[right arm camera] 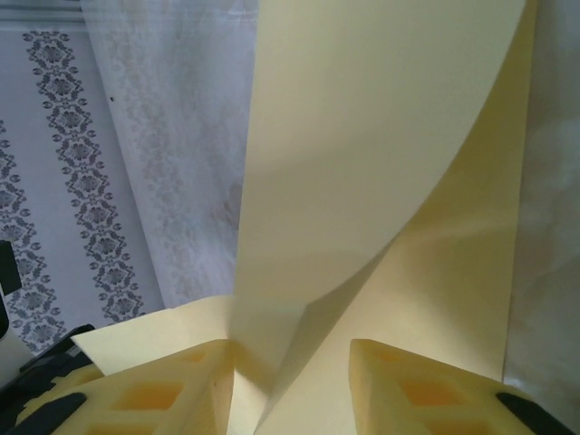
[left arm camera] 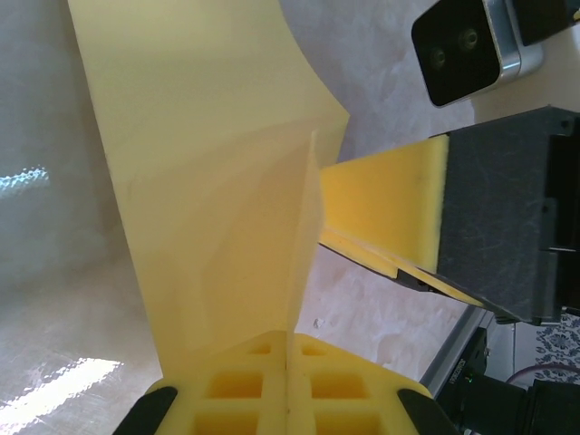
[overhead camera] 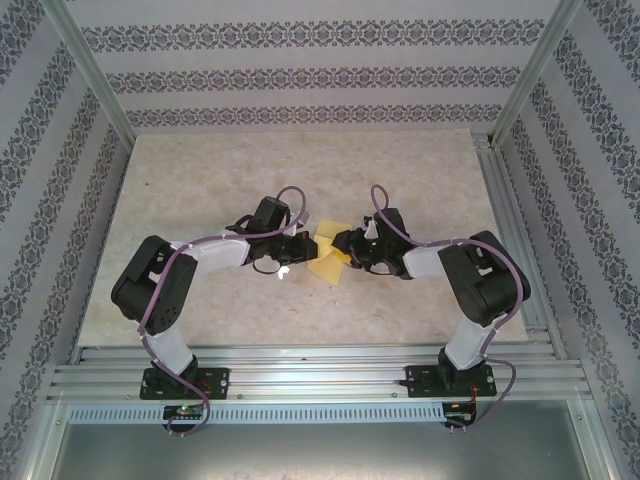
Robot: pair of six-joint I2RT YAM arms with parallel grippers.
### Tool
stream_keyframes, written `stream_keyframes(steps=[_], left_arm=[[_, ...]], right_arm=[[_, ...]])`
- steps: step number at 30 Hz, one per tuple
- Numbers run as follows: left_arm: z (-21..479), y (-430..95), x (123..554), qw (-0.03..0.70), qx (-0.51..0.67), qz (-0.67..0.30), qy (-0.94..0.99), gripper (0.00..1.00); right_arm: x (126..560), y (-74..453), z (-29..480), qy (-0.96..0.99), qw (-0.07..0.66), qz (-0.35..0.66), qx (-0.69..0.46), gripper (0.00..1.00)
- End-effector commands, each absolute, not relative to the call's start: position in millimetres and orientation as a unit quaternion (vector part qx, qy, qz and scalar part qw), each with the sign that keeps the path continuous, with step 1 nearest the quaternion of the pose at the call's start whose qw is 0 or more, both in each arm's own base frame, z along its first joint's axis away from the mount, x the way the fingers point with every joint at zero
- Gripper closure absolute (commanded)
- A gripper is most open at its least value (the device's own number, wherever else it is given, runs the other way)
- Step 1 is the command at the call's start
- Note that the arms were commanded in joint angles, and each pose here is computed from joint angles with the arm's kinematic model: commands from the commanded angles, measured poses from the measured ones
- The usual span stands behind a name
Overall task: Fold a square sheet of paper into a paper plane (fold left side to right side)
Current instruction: Turn over the paper at the center of the table.
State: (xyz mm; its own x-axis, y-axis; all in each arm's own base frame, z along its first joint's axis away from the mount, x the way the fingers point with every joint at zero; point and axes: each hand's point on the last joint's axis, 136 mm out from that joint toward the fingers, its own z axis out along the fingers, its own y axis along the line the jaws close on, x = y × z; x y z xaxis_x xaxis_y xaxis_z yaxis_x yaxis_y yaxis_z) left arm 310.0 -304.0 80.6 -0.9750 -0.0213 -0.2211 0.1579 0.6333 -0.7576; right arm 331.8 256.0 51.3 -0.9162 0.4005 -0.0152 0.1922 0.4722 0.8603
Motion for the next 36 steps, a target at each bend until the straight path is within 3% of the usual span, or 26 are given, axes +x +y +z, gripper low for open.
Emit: stream_keyframes(steps=[1,9,17,25,30,36], left_arm=[[84,-303,315,0.113,0.037,-0.432,0.894,0.98],[75,-301,314,0.106,0.033,-0.424,0.899,0.97],[72,-301,314,0.104,0.031,-0.421,0.901,0.91],[75,-300,315,0.108,0.034,-0.421,0.900,0.82],[96,-278,316,0.135,0.027,-0.418,0.898,0.61],[164,-226,311,0.217,0.000,-0.444,0.870,0.20]], right_arm=[[334,265,60,0.839,0.116,0.505,0.166,0.67],[334,264,61,0.838,0.118,0.505,0.169,0.82],[328,257,60,0.848,0.120,0.489,0.166,0.80],[329,256,63,0.847,0.123,0.490,0.164,0.93],[328,246,71,0.845,0.138,0.492,0.160,0.95],[329,238,119,0.827,0.188,0.516,0.119,0.96]])
